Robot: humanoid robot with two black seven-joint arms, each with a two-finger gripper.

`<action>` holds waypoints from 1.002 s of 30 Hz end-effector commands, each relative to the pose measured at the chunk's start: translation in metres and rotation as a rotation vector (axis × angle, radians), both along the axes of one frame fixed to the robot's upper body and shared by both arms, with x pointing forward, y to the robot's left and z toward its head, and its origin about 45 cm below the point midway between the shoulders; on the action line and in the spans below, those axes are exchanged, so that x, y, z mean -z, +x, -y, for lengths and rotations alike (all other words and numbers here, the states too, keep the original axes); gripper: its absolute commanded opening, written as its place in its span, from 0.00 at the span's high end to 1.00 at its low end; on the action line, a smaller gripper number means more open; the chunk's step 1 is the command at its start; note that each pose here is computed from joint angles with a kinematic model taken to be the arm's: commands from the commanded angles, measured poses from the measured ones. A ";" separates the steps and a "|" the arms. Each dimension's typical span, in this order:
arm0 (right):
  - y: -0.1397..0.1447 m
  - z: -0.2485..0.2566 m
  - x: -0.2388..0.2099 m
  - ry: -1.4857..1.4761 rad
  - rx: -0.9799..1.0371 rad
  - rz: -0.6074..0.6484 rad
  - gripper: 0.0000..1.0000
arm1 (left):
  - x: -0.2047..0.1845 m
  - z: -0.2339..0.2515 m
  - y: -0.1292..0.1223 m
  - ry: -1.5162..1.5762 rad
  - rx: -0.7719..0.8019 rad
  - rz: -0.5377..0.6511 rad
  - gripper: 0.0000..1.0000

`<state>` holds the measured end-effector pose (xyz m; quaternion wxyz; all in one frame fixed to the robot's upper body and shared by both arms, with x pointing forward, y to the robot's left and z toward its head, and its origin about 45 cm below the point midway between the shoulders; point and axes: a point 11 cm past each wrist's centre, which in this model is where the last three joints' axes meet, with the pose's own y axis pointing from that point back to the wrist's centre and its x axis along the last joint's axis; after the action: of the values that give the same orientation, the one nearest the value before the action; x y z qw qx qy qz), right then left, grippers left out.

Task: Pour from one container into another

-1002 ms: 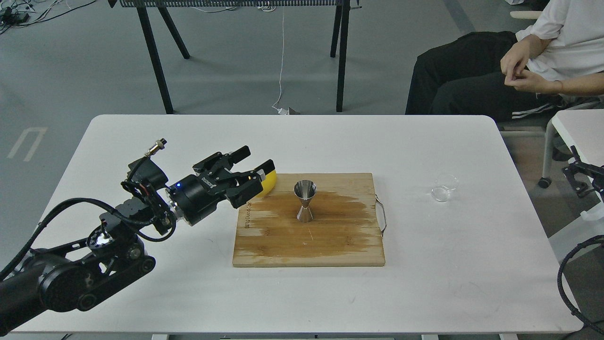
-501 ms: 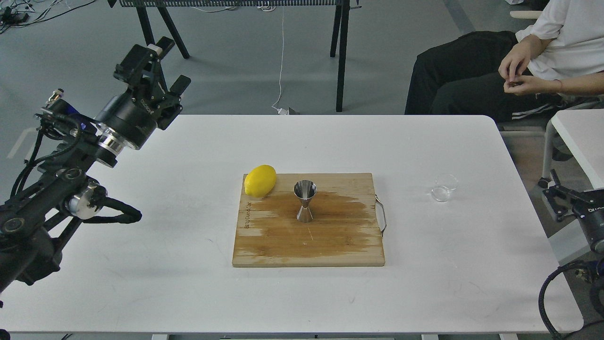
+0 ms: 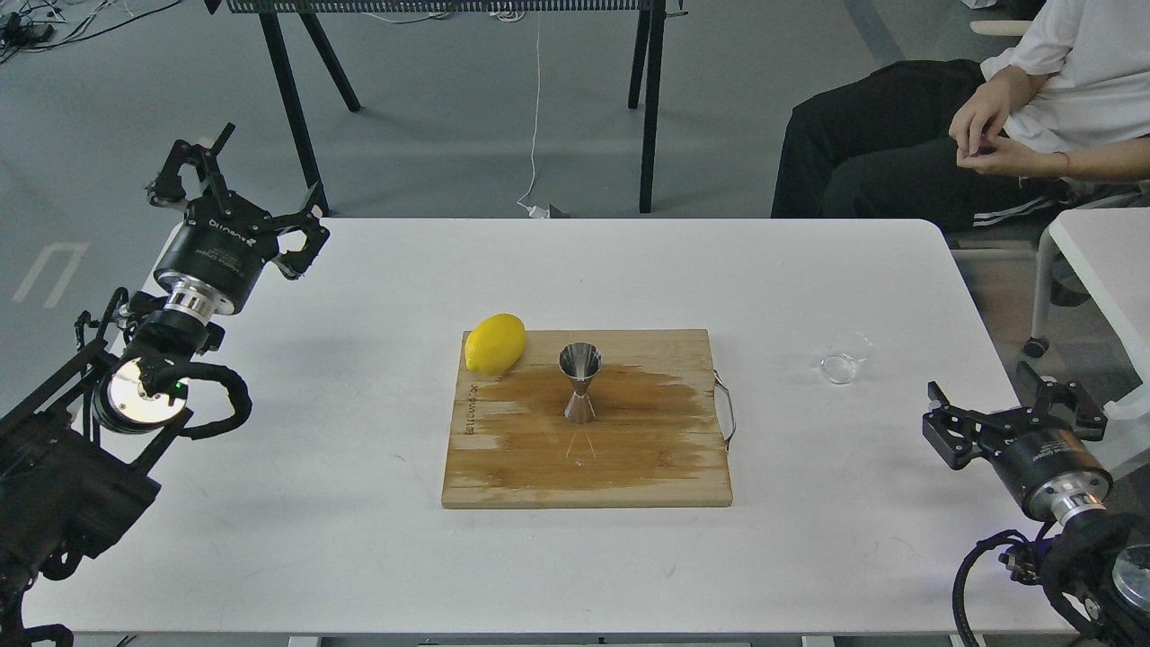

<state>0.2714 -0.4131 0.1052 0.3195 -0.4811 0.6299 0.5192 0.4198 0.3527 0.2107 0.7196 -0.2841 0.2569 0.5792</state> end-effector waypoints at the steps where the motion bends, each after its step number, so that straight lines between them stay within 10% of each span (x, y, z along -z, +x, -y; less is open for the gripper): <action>1: 0.013 -0.012 0.008 0.010 -0.019 -0.016 0.00 | 0.004 -0.006 0.001 -0.013 -0.015 -0.014 0.00; 30: 0.075 -0.072 0.079 0.041 0.024 -0.192 0.04 | 0.000 -0.009 0.002 0.005 -0.005 -0.007 0.00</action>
<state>0.3451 -0.3399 0.0288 0.2771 -0.4213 0.6466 0.5724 0.4215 0.3615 0.2110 0.7173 -0.2828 0.2578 0.5823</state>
